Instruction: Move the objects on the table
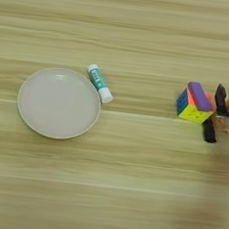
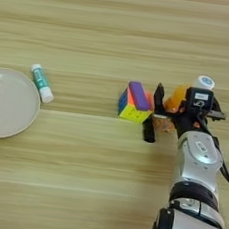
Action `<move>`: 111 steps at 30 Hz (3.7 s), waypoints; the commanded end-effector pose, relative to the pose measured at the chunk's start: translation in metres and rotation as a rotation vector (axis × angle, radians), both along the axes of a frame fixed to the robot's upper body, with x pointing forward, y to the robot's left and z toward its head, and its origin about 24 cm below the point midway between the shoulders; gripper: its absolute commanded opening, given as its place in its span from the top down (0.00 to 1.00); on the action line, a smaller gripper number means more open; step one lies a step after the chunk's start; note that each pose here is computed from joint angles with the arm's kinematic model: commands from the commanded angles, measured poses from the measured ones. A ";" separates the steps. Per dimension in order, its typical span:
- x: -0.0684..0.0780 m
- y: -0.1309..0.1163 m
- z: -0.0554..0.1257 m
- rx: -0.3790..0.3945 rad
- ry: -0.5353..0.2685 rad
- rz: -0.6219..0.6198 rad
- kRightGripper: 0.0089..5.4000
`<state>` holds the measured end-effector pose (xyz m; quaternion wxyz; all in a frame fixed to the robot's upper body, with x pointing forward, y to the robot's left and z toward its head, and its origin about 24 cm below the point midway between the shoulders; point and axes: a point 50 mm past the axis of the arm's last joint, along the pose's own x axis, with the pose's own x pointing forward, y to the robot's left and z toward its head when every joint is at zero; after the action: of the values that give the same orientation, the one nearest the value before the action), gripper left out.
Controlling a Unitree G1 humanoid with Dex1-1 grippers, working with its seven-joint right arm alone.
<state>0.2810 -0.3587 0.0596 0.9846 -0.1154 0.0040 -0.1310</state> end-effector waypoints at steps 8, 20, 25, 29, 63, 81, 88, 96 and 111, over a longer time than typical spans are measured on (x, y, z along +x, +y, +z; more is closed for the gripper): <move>0.001 -0.009 0.028 -0.061 -0.083 0.013 0.00; -0.018 -0.002 0.024 -0.057 -0.063 0.064 0.00; -0.032 -0.003 0.024 -0.057 -0.008 0.075 0.00; -0.042 -0.004 0.027 -0.068 0.042 0.088 0.00; -0.089 0.112 0.060 -0.153 0.035 0.843 0.00; -0.008 0.175 0.014 -0.244 0.040 0.789 0.00; -0.002 0.176 0.000 -0.266 0.079 0.787 0.00; 0.002 0.180 -0.014 -0.249 0.120 0.801 0.00; 0.018 0.191 -0.032 -0.215 0.168 0.798 0.00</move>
<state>0.2855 -0.1706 0.0133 0.9361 -0.2093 0.0473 0.2786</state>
